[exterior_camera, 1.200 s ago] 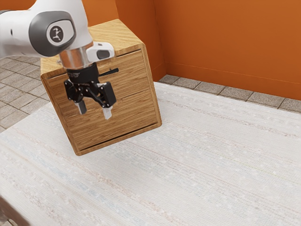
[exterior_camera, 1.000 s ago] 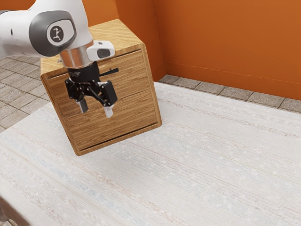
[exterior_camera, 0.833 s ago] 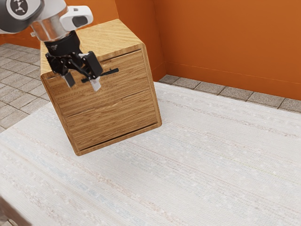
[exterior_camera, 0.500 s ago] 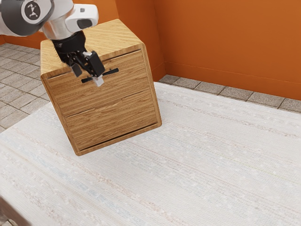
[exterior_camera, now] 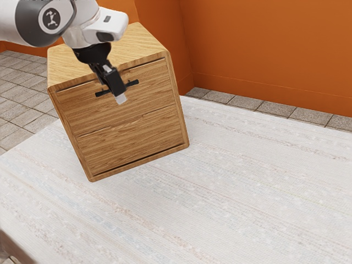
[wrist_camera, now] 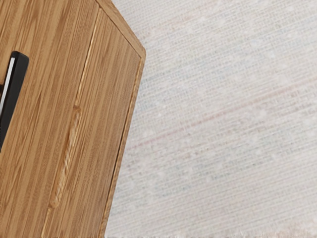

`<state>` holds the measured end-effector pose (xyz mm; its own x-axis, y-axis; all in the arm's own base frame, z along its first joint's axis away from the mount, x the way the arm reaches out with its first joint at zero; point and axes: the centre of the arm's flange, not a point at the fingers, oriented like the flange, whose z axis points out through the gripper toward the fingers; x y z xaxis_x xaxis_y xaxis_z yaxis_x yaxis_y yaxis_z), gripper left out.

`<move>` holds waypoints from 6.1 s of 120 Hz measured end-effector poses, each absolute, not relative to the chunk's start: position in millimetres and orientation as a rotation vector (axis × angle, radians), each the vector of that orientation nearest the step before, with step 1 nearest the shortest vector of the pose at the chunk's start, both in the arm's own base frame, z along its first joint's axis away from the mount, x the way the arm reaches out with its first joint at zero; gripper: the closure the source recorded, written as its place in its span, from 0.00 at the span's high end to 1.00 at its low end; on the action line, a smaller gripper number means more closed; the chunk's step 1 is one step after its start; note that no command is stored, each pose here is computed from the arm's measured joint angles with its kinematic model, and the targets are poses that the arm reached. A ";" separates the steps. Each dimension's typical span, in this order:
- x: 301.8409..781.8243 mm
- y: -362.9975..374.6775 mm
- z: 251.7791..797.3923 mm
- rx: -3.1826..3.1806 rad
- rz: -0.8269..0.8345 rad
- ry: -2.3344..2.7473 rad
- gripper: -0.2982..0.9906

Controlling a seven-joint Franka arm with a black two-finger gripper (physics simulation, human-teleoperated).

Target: Pull the drawer handle with one arm to open the drawer

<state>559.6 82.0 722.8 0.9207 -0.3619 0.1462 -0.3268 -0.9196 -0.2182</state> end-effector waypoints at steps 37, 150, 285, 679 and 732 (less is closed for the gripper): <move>571.7 86.4 705.5 -2.857 -0.215 0.645 0.77; 606.7 103.0 684.4 -2.741 -0.274 0.760 0.77; 615.2 117.1 666.1 -2.746 -0.245 0.766 0.66; 514.3 -27.1 685.7 -2.825 -0.215 0.857 0.16; 500.6 -46.6 686.2 -2.828 -0.222 0.859 0.16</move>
